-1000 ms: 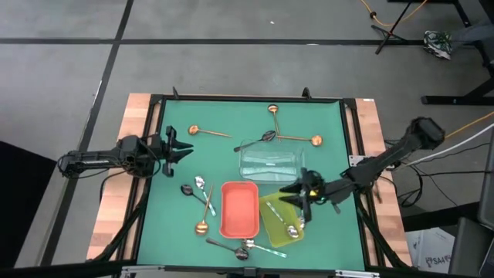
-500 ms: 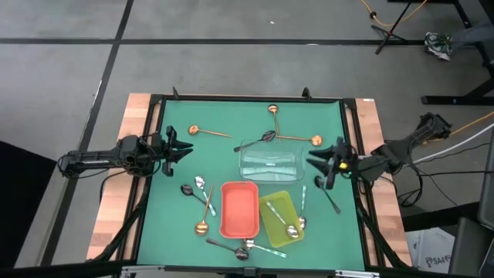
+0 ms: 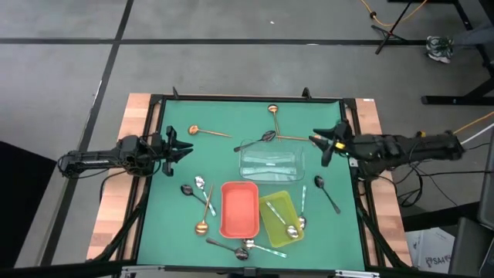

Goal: Sort silverware by color (type)
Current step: Put the gold spoon into the transparent bin

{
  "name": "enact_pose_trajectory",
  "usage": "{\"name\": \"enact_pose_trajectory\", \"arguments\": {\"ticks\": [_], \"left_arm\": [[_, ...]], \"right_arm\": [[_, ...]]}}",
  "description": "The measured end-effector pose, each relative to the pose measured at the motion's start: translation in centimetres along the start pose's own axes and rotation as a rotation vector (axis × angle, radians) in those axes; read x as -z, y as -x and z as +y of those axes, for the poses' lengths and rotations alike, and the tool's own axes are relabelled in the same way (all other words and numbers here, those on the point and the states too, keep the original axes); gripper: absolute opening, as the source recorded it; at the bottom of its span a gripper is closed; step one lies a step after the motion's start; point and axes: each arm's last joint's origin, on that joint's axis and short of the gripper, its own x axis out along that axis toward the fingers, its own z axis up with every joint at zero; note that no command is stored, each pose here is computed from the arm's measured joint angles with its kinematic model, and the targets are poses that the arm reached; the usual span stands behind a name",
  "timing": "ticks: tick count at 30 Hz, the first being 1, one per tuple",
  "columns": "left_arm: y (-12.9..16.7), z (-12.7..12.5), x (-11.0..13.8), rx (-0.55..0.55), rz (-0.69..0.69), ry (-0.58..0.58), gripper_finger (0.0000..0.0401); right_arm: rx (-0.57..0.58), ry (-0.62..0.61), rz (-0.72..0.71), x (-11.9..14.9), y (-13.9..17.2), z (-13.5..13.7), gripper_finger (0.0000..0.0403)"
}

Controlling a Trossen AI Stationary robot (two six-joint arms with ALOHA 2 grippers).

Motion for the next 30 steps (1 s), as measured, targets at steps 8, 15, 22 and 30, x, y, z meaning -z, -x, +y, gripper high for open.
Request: {"name": "enact_pose_trajectory", "arguments": {"ticks": [8,15,22,30], "left_arm": [[0.0,0.2,0.0,-0.056,-0.002,-0.001,0.0073],[0.0,0.2,0.1,-0.057,0.004,-0.001,0.0073],[0.0,0.2,0.1,-0.057,0.004,-0.001,0.0073],[0.0,0.2,0.1,-0.056,0.003,-0.001,0.0073]], "right_arm": [[0.160,-0.022,0.244,1.3,-2.2,-3.7,0.0140],[0.170,0.029,0.378,1.9,-3.9,-5.6,0.0140],[0.174,0.088,0.535,3.0,-6.3,-7.1,0.0140],[0.121,0.144,0.735,5.1,-9.2,-8.7,0.0140]]}}
